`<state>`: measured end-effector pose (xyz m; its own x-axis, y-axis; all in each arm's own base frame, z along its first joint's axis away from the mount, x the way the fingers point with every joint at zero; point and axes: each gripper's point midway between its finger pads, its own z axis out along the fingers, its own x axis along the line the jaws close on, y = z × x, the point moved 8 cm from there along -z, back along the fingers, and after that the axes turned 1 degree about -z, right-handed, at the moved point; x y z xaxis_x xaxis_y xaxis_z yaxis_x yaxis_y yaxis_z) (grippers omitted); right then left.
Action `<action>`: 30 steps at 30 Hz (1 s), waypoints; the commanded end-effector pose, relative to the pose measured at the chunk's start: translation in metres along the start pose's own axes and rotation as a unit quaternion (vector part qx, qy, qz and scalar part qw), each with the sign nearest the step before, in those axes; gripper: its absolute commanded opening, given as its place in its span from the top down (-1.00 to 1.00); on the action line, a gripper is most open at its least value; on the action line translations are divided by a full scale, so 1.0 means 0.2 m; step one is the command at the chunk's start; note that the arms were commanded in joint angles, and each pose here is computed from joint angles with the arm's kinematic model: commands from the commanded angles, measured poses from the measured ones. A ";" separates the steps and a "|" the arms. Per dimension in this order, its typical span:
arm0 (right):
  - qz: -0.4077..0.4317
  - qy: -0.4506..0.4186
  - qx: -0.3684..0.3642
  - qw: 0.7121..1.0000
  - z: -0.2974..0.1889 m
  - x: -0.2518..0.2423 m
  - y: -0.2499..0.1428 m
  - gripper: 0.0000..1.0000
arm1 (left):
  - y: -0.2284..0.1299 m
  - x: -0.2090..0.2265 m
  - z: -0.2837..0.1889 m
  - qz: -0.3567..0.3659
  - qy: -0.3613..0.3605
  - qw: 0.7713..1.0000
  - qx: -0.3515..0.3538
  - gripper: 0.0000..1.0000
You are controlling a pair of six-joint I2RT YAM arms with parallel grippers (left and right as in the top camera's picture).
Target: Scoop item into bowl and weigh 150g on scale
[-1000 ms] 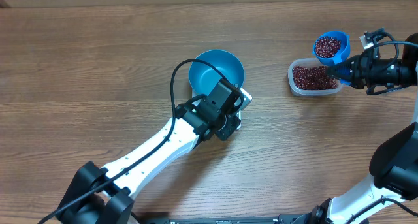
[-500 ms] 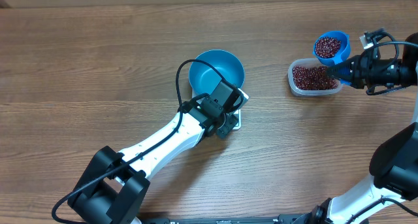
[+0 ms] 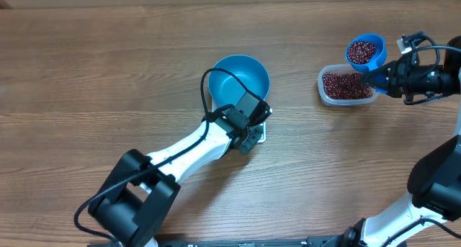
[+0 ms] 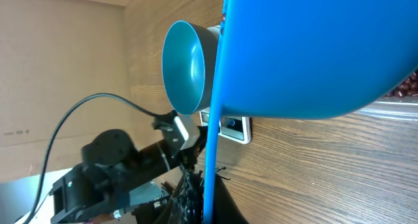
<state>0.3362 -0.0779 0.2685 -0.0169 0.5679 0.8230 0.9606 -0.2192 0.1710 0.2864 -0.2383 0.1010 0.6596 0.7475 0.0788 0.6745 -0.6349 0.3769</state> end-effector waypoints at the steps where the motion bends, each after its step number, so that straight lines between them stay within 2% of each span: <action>1: -0.023 0.002 -0.016 1.000 -0.04 0.06 -0.01 0.93 | 0.00 0.02 0.03 -0.004 0.010 1.000 0.003 0.92; 11: -0.023 0.000 -0.015 1.000 -0.04 0.06 -0.01 0.93 | 0.04 0.02 0.03 -0.006 0.015 1.000 -0.019 0.91; 30: -0.023 0.000 -0.015 1.000 -0.04 0.06 -0.01 0.93 | 0.04 0.03 0.03 -0.006 0.025 0.999 -0.020 0.91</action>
<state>0.3360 -0.0782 0.2680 -0.0149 0.5725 0.8198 0.9613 -0.2173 0.1692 0.2948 -0.2414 0.0999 0.6444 0.7567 0.1100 0.6623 -0.6242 0.4144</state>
